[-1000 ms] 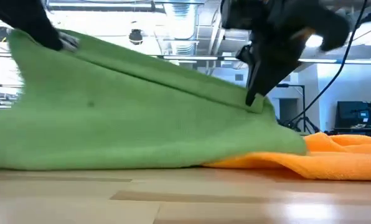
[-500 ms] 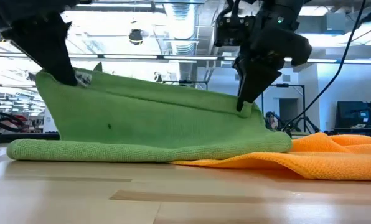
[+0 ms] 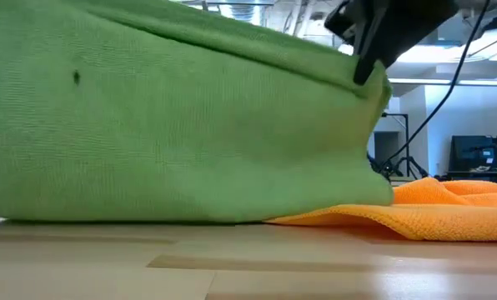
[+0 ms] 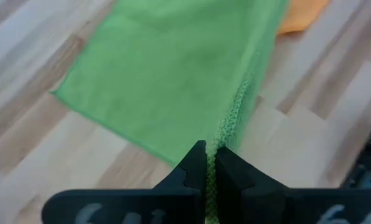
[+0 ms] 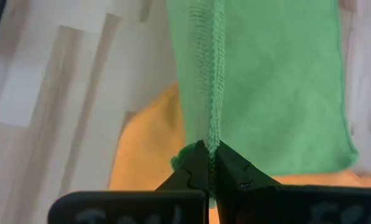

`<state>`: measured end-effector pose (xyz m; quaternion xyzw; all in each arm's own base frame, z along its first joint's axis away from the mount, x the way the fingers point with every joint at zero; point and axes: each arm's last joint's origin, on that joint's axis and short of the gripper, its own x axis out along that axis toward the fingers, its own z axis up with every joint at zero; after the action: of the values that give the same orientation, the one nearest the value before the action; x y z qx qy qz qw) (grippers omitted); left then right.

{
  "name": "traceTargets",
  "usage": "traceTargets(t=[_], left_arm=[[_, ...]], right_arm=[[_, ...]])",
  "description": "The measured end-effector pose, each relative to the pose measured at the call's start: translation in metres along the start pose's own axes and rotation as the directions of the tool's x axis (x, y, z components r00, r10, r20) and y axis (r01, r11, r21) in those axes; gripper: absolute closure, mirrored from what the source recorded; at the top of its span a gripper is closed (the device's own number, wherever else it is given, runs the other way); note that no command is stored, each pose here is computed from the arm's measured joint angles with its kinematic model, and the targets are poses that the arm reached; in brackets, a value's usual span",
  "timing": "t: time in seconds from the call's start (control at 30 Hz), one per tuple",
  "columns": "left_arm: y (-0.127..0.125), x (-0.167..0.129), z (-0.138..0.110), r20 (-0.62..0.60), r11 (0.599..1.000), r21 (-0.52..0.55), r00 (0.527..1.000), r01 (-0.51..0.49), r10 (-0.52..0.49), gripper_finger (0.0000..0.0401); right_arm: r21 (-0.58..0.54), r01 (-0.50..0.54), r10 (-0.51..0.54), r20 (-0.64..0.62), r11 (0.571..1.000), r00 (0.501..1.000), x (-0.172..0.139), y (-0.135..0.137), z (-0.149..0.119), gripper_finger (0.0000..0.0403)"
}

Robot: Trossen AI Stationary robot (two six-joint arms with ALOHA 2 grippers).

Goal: Roll microfiber towels into tight, uniform cylinder then place into a basket
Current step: Fold the green towel

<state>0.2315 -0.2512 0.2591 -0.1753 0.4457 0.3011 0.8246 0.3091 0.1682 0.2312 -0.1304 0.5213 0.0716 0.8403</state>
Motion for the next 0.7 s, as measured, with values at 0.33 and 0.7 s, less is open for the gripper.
traceTargets(t=[0.33,0.7], left_arm=[[0.022,0.051,0.007,0.010,0.982,0.030,0.982,-0.187,0.187,0.0399],[0.041,0.081,0.011,-0.002,0.952,0.058,0.954,-0.301,0.301,0.0399]], right_arm=[[0.072,0.123,-0.120,-0.044,0.990,0.992,0.009,-0.029,0.000,0.0381],[0.192,0.220,-0.209,-0.080,0.956,0.975,0.031,-0.071,-0.011,0.0381]])
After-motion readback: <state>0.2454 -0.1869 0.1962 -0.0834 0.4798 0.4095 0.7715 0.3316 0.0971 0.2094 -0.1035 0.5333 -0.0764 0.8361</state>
